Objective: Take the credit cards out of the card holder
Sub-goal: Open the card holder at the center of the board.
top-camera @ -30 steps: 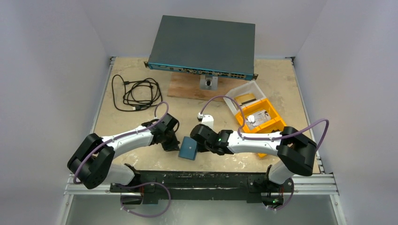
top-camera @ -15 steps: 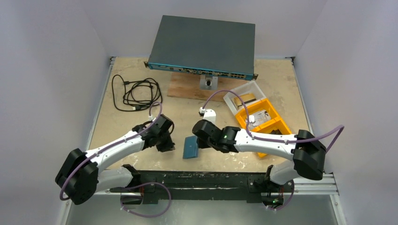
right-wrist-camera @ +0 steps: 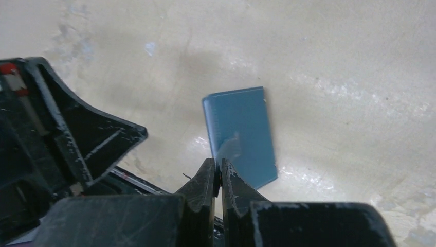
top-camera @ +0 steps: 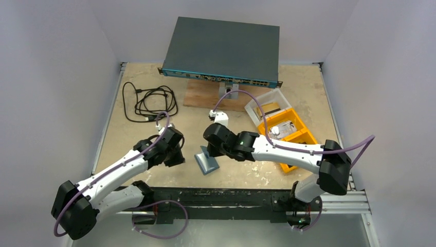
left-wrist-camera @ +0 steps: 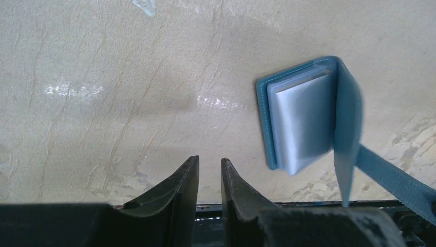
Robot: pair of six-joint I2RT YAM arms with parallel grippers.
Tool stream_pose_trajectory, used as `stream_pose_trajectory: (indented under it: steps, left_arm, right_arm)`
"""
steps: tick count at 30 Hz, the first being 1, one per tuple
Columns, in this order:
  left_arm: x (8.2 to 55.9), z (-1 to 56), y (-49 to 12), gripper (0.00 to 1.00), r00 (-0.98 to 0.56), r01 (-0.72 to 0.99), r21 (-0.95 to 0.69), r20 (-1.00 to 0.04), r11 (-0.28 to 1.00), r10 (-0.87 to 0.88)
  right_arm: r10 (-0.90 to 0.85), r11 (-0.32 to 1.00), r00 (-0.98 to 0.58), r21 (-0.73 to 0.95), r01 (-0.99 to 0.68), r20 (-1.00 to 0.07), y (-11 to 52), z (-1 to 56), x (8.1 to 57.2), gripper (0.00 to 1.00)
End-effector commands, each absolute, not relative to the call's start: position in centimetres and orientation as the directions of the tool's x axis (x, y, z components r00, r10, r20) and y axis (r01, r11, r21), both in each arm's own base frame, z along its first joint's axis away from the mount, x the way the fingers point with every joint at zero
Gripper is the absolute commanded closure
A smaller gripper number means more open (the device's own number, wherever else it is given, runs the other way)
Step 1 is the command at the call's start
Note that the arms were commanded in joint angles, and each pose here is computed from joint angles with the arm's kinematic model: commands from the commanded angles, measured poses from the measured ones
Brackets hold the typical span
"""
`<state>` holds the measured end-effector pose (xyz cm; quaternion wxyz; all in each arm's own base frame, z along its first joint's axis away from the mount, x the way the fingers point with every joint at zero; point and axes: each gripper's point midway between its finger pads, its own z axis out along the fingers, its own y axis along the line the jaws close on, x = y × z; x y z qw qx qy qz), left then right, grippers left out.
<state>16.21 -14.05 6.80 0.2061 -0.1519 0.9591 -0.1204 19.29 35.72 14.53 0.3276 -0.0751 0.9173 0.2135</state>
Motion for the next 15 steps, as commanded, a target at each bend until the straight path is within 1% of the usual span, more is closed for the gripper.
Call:
stream_pose_trajectory:
  steps: [1, 4, 7, 11, 15]
  left_arm:
    - [17.2, 7.6, -15.5, 0.78, -0.887, -0.172, -0.317, -0.363, 0.933, -0.287]
    - [17.5, 7.6, -16.9, 0.79, -0.905, -0.138, -0.345, -0.336, 0.928, -0.260]
    - [17.8, 7.7, -17.7, 0.79, -0.915, -0.118, -0.355, -0.324, 0.927, -0.241]
    - [18.9, 7.5, -18.7, 0.80, -0.920, -0.115, -0.353, -0.315, 0.928, -0.234]
    - [19.3, 7.2, -20.6, 0.83, -0.935, -0.127, -0.393, -0.259, 0.911, -0.243]
  right_arm:
    - [0.010, 0.941, -0.800, 0.276, -0.196, -0.601, 31.4, 12.2, 19.9, 1.00]
    - [0.056, 0.965, -0.814, 0.240, -0.104, -0.578, 27.5, 9.7, 20.8, 1.00]
    - [0.079, 0.974, -0.834, 0.221, -0.053, -0.547, 24.8, 7.3, 20.9, 1.00]
    - [0.063, 0.983, -0.834, 0.178, -0.043, -0.548, 23.5, 5.9, 21.3, 1.00]
    - [0.027, 0.986, -0.851, 0.156, -0.065, -0.525, 23.5, 4.5, 20.9, 1.00]
